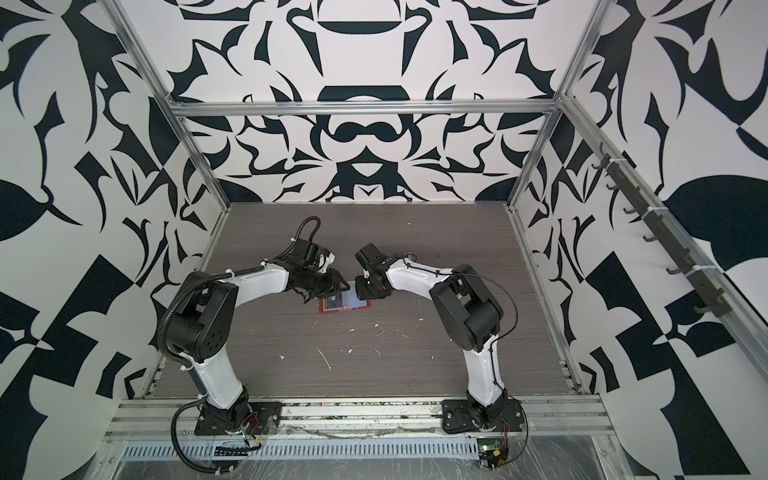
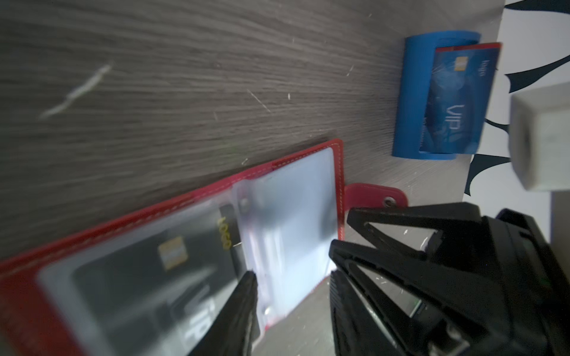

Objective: Insert credit cards into a card holder
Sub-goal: Turn over the card slot at the card holder.

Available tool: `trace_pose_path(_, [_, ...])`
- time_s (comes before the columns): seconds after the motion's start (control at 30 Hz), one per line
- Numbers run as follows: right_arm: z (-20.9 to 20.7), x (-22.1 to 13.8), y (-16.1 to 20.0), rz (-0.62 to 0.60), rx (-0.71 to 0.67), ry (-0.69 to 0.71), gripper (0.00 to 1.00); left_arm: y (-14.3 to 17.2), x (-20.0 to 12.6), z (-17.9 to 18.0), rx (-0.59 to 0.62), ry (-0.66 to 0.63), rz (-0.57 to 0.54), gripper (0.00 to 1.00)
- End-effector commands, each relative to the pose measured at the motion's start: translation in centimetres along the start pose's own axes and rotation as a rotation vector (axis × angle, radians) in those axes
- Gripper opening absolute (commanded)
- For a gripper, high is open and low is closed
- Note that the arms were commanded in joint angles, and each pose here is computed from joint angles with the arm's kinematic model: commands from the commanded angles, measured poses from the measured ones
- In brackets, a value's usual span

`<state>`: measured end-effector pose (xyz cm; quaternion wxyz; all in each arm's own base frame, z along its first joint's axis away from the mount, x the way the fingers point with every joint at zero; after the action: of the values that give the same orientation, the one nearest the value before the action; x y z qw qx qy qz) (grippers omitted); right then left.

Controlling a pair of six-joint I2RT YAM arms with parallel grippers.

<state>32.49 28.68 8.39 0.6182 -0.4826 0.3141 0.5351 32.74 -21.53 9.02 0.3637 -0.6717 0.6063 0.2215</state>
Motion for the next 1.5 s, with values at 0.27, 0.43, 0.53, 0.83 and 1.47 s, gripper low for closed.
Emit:
trace_pose_path(0.27, [-0.7, 1.0, 0.8, 0.021, 0.016, 0.03, 0.34, -0.5, 1.8, -0.3, -0.021, 0.046, 0.032, 0.4])
trace_pose_path(0.43, [-0.8, 1.2, 0.8, 0.026, 0.02, 0.028, 0.33, -0.4, 2.2, -0.3, -0.025, 0.062, 0.045, 0.37])
trace_pose_path(0.53, [-0.8, 1.2, 0.9, 0.028, 0.021, 0.027, 0.33, -0.5, 2.4, -0.2, -0.03, 0.064, 0.049, 0.36])
trace_pose_path(0.83, [-0.8, 1.4, 1.1, 0.036, 0.023, 0.022, 0.32, -0.5, 2.8, -0.3, -0.035, 0.088, 0.057, 0.27])
trace_pose_path(1.47, [-0.1, -2.5, -0.3, -0.1, 0.03, 0.001, 0.35, -0.4, 0.6, -0.8, -0.005, 0.036, -0.016, 0.0])
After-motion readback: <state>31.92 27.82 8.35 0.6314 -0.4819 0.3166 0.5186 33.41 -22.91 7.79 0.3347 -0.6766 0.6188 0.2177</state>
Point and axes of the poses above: each gripper's point midway between its finger pads, its own x axis out along the fingers, its own z axis along the line the jaws close on, y = z × x, the point moved 6 cm from there along -x, back along the fingers, and after that the axes turned 5 degrees about x, right-handed, at the moved point
